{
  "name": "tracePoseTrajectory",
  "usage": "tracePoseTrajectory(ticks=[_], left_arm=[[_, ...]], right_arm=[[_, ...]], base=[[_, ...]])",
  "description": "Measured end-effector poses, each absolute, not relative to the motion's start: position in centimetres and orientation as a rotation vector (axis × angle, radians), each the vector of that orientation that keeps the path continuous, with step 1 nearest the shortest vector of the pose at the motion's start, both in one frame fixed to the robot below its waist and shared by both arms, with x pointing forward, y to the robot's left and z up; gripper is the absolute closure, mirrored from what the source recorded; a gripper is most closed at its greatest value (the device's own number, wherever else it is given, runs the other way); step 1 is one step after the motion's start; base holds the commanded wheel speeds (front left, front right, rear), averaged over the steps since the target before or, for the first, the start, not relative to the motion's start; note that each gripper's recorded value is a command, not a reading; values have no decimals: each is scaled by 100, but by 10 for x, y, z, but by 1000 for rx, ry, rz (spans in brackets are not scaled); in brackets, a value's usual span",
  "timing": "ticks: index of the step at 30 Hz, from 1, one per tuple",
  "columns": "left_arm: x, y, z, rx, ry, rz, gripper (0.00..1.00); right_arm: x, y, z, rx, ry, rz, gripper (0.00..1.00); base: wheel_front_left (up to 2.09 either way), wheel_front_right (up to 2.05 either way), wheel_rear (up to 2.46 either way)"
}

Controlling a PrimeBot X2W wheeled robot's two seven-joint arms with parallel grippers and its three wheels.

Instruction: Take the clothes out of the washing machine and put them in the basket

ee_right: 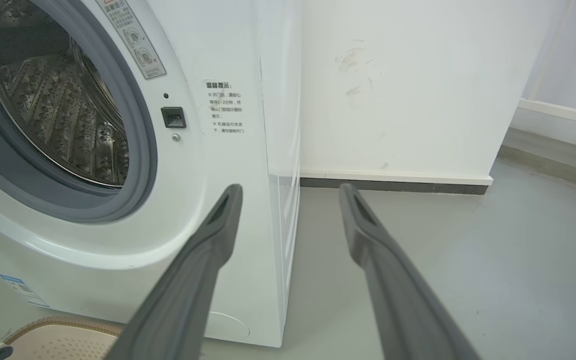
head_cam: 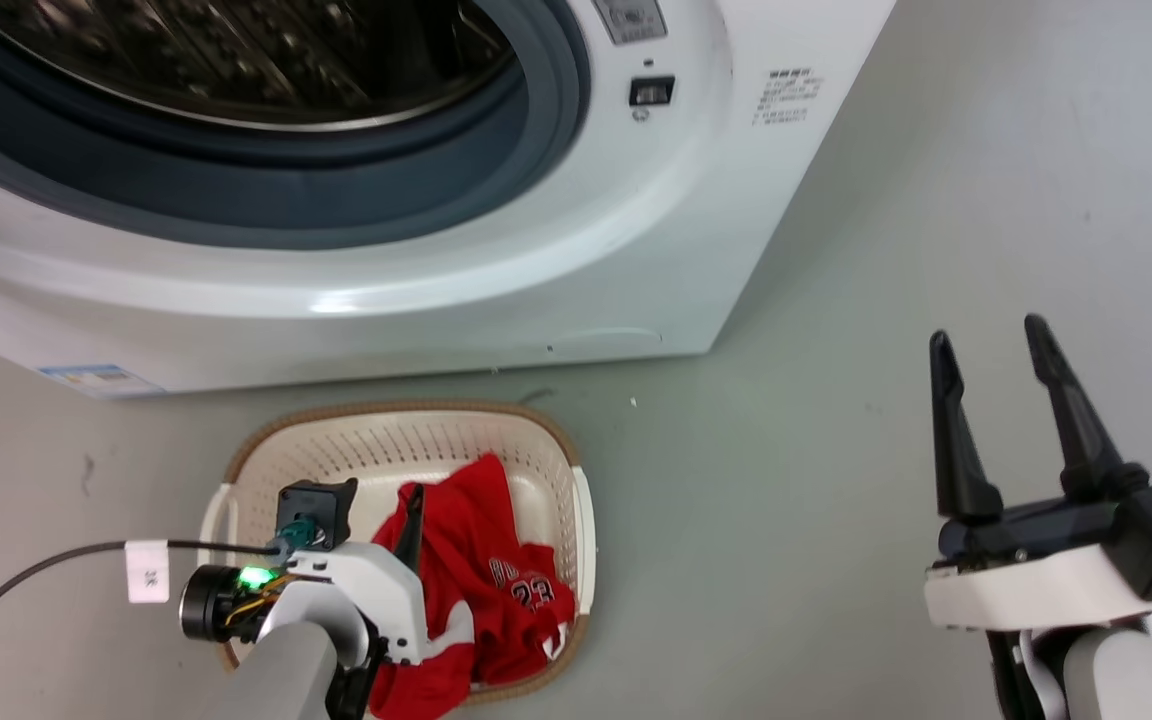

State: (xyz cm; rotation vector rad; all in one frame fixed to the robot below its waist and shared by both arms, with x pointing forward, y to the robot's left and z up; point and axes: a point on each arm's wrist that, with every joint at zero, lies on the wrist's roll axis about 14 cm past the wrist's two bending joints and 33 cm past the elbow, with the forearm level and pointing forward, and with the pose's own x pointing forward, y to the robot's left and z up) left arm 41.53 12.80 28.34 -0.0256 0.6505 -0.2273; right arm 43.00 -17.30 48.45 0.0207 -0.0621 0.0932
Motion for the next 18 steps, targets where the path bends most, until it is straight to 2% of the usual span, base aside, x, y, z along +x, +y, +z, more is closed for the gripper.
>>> tracePoseTrajectory(ticks=[18], left_arm=[[399, 165, 441, -33, 129, -48, 0]], right_arm=[[377, -158, 528, 26, -156, 133, 0]], base=[[0, 0, 0]])
